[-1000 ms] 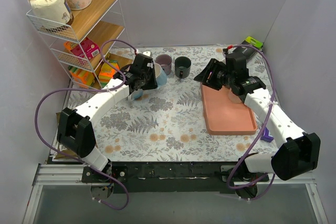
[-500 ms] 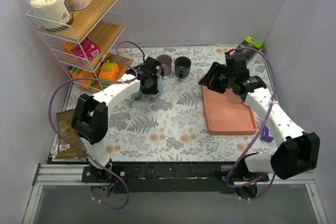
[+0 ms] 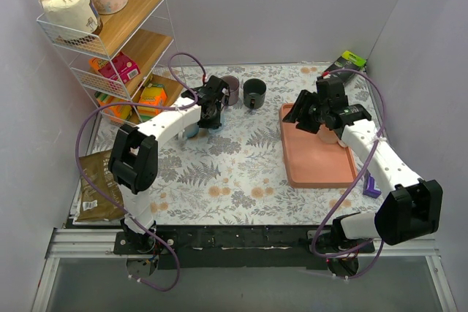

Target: Turn the mug right side up

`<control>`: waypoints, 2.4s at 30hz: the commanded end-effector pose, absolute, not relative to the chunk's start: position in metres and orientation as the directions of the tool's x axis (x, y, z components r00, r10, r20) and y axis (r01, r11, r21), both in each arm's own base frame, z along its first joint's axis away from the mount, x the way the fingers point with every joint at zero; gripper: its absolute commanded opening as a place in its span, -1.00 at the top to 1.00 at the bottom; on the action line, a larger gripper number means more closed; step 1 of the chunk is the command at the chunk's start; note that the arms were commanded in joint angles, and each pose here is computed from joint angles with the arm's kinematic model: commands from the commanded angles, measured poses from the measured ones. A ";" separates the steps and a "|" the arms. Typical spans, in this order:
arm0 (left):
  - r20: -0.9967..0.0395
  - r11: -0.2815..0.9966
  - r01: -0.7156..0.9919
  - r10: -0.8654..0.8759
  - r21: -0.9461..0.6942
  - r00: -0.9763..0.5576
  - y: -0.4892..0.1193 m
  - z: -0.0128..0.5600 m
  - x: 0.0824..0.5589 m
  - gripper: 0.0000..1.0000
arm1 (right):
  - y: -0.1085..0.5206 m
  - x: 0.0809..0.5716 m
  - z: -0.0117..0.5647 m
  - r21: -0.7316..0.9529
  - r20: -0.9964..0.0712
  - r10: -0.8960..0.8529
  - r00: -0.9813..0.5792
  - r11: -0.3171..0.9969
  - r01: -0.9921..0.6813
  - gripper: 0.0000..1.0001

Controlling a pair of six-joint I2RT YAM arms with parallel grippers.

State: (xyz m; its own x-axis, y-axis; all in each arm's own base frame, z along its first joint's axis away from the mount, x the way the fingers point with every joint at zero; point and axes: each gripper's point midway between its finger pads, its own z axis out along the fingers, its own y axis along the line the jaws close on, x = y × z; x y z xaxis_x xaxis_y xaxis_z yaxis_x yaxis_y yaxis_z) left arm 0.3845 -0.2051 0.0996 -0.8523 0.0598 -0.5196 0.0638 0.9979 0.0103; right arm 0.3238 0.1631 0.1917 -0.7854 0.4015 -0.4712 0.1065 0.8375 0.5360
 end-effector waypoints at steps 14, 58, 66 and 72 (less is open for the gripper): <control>-0.635 0.996 0.075 0.033 -0.039 -0.772 -0.208 0.157 0.392 -0.03 | 0.085 0.336 0.192 0.334 -0.571 0.384 -0.725 0.916 0.222 -0.27; -0.796 0.899 0.324 -0.044 -0.295 -0.603 -0.255 0.286 0.386 -0.96 | -0.040 0.352 0.086 -0.194 -0.523 -0.100 -0.846 0.981 0.004 -0.03; -0.786 0.903 0.316 -0.038 -0.292 -0.617 -0.254 0.277 0.386 -0.96 | -0.030 0.345 0.087 -0.138 -0.539 -0.080 -0.838 0.990 -0.005 0.30; -0.779 0.902 0.316 -0.035 -0.295 -0.627 -0.255 0.272 0.385 -0.96 | -0.017 0.341 0.094 -0.075 -0.576 -0.069 -0.814 0.997 -0.031 0.30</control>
State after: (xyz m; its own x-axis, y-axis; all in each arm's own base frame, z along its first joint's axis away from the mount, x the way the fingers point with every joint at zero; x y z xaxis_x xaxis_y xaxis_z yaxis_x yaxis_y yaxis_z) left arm 0.3899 -0.2558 0.2646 -0.6381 -0.0339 -0.7692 0.3004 0.9089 -0.2892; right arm 0.3327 -0.0324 0.0789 -0.8647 -0.0832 -0.4954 -0.0100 0.9889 -0.1485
